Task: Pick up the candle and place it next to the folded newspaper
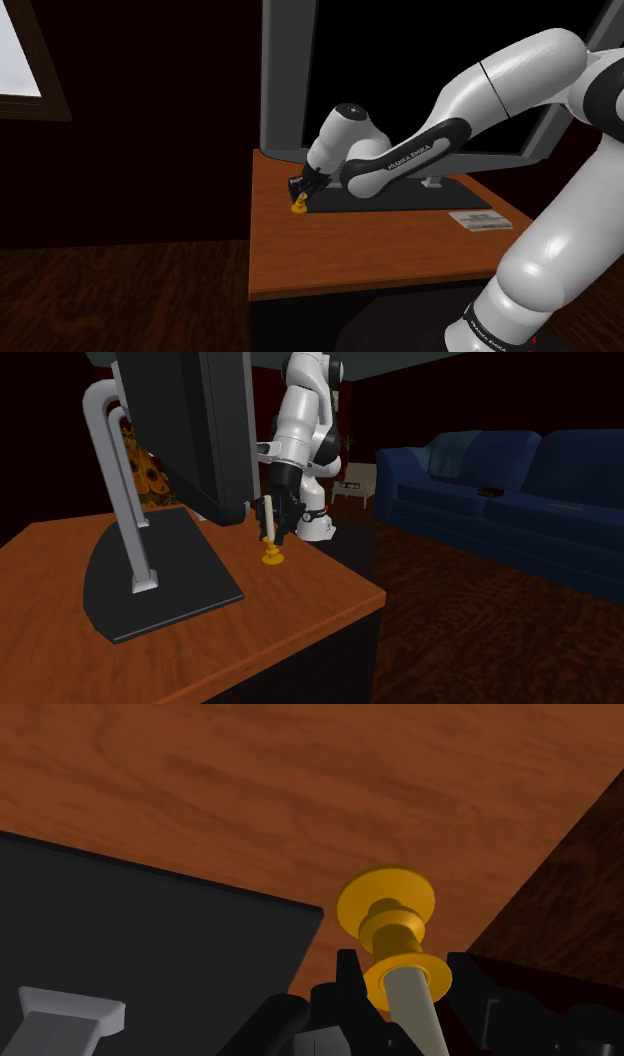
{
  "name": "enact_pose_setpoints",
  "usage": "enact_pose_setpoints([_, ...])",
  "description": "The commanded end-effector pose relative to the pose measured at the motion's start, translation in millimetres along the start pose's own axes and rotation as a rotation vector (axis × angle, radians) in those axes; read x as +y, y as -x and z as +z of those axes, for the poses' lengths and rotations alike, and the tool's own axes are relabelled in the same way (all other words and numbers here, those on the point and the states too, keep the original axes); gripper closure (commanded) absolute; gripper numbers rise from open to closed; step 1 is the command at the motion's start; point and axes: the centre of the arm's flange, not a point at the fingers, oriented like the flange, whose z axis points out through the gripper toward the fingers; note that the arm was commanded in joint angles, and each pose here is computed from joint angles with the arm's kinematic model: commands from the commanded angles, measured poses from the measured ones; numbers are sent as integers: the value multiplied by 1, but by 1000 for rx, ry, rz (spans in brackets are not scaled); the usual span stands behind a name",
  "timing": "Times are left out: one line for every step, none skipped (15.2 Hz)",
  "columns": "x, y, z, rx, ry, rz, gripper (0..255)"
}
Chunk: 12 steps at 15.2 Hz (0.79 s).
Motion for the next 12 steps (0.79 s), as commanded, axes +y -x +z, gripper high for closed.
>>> enact_pose_setpoints([0,-3,-10,-1,0,0,255])
enact_pose_setpoints([-1,-6,-15,-1,0,0,255])
enact_pose_setpoints([-1,-8,-19,-1,0,0,255])
enact_pose_setpoints([-1,-10,-24,-1,0,0,255])
enact_pose_setpoints([-2,-12,-29,-1,0,0,255])
enact_pose_setpoints([-2,-14,-34,-1,0,0,255])
enact_pose_setpoints([-2,-17,-39,-1,0,0,255])
enact_pose_setpoints([-3,-19,-43,-1,0,0,255])
enact_pose_setpoints([-3,-21,-48,-1,0,0,255])
enact_pose_setpoints([-3,-23,-53,-1,0,0,255])
enact_pose_setpoints([-4,-25,-58,-1,0,0,255])
enact_pose_setpoints([-4,-28,-63,-1,0,0,255])
